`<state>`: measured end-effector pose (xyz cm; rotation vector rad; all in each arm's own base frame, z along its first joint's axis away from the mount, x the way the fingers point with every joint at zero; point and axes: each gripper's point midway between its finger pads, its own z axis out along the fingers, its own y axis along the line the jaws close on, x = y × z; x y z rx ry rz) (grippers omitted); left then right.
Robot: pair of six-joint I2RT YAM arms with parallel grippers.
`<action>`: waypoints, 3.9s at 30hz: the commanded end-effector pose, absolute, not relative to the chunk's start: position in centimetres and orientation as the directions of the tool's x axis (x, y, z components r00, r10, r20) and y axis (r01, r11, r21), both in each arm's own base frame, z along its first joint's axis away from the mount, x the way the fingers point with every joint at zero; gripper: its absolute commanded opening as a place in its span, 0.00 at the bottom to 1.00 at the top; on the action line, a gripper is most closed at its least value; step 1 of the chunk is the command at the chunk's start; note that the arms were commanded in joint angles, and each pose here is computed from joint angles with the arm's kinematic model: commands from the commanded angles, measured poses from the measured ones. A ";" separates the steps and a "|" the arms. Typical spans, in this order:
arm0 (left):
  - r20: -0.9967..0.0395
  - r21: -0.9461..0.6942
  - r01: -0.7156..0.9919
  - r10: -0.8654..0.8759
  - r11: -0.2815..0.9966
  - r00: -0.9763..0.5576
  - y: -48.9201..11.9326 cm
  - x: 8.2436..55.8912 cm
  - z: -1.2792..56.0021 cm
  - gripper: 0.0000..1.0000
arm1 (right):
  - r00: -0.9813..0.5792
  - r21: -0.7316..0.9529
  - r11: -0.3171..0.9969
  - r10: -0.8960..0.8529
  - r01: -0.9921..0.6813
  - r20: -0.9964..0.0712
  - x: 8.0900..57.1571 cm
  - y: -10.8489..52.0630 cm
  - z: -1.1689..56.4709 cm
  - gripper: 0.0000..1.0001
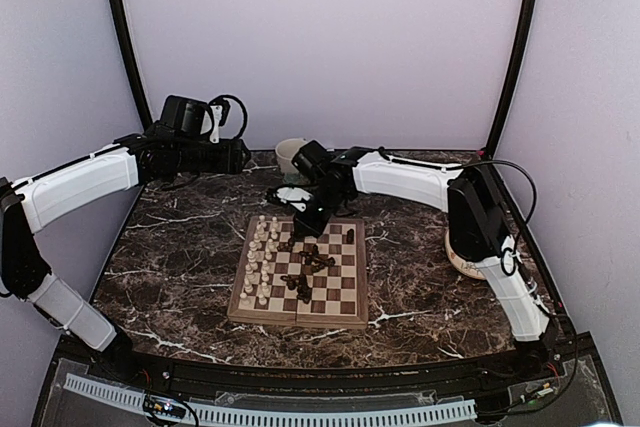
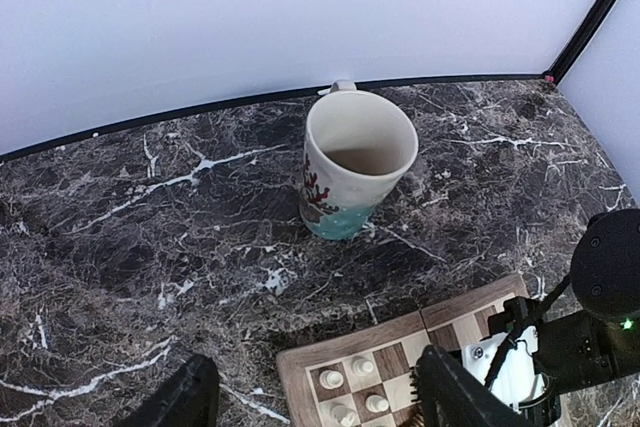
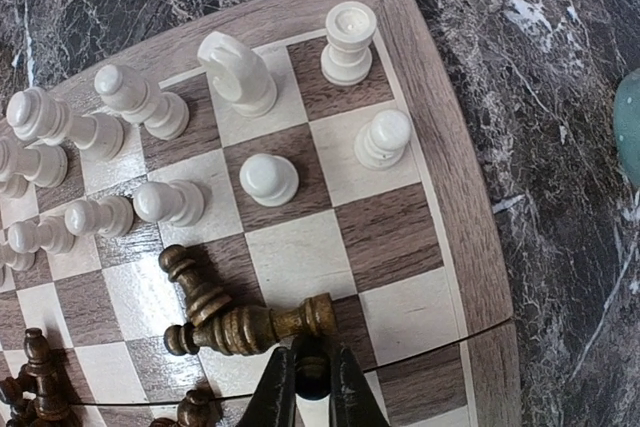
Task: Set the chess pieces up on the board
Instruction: Pick up the pawn from the chessboard, then place the pawn at a7, then pick up the chess pile from the chessboard.
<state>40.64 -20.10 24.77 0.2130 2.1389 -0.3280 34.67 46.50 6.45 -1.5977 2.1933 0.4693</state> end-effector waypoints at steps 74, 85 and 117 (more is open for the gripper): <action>-0.771 -0.276 0.354 0.014 0.894 -0.637 -21.4 37.2 24.8 0.60 | -0.144 -0.011 0.189 -0.783 -0.982 -0.605 35.8 43.4 13.6 0.28; -0.719 -0.379 0.423 0.026 0.823 -0.694 -20.6 30.1 21.9 0.57 | 0.277 -0.154 -0.233 -0.727 -0.960 -0.628 31.4 46.4 11.7 0.45; -0.698 -0.420 0.429 0.018 0.800 -0.716 -20.6 28.4 20.5 0.58 | 0.408 -0.130 -0.395 -0.786 -0.909 -0.465 30.9 46.7 4.9 0.33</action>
